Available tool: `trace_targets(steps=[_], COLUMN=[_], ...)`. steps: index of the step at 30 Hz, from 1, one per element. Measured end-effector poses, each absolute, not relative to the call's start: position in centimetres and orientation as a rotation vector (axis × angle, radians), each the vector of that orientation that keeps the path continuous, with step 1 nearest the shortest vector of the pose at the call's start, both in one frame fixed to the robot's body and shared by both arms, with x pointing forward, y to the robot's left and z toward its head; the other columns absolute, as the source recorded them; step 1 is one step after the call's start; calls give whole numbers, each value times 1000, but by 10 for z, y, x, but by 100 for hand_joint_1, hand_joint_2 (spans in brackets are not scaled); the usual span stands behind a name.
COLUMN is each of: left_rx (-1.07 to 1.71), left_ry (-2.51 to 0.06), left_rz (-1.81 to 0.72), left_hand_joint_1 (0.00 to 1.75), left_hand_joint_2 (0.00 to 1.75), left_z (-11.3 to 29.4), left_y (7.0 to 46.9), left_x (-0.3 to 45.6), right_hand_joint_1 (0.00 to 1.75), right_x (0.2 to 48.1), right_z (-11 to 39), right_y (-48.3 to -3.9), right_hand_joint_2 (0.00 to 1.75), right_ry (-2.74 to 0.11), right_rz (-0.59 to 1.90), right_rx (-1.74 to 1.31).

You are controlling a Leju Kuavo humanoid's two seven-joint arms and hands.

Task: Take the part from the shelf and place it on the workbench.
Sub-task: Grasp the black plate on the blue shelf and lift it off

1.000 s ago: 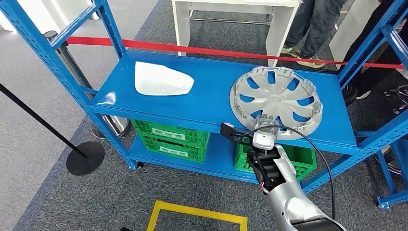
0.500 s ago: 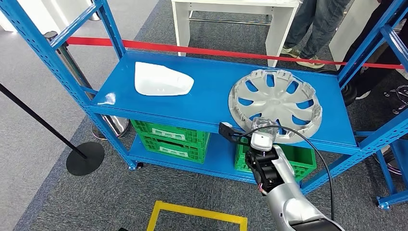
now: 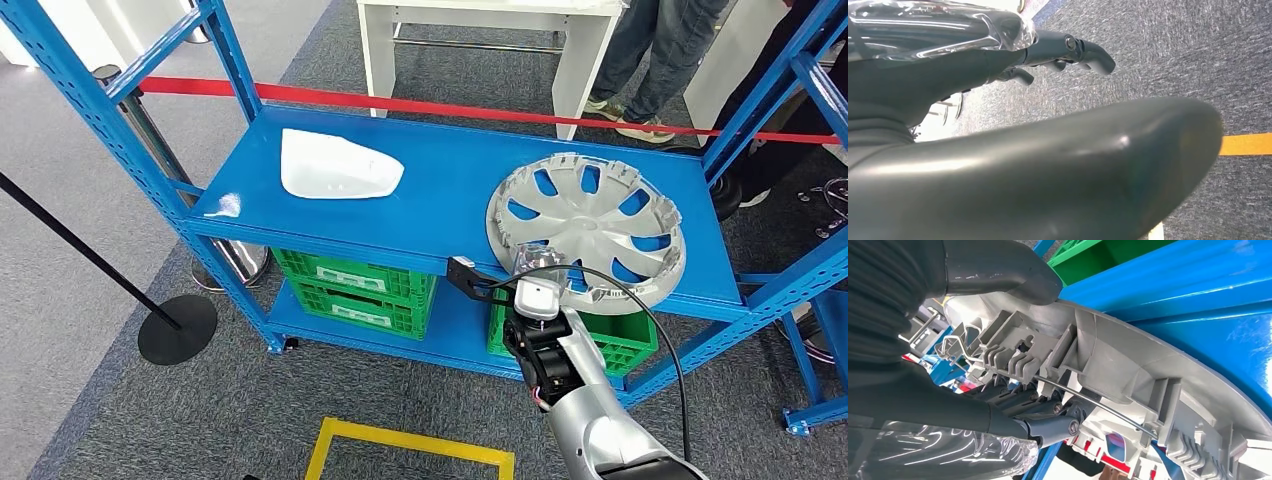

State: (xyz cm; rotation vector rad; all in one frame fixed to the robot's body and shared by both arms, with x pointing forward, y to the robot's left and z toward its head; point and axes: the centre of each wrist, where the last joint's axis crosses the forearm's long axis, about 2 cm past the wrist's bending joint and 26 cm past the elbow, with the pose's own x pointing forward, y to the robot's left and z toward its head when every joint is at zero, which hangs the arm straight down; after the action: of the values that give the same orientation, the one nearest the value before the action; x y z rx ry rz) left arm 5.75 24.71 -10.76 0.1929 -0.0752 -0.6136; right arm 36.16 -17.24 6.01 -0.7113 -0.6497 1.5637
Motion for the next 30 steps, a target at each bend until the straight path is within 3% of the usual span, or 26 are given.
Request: trace_targets(steps=[19,25,30], left_rx=[227,239,234], left_ry=[-132,-217,-246], left_rz=[-627,-565,-528], left_hand_joint_1=[0,0,0], left_hand_joint_2=[0,0,0], left_z=[-108,-108,-107], left_y=[248,250,249], left_x=[57,57,56], right_hand_joint_1=[175,175,175], right_x=[355,352,351], right_z=[53,54,63], right_y=[-174,-168,-143], right_hand_joint_2=[175,175,175], right_ry=[-811,-1207,-1577], right_rz=[1564,1463,1155], right_rx=[-724,-569,-179])
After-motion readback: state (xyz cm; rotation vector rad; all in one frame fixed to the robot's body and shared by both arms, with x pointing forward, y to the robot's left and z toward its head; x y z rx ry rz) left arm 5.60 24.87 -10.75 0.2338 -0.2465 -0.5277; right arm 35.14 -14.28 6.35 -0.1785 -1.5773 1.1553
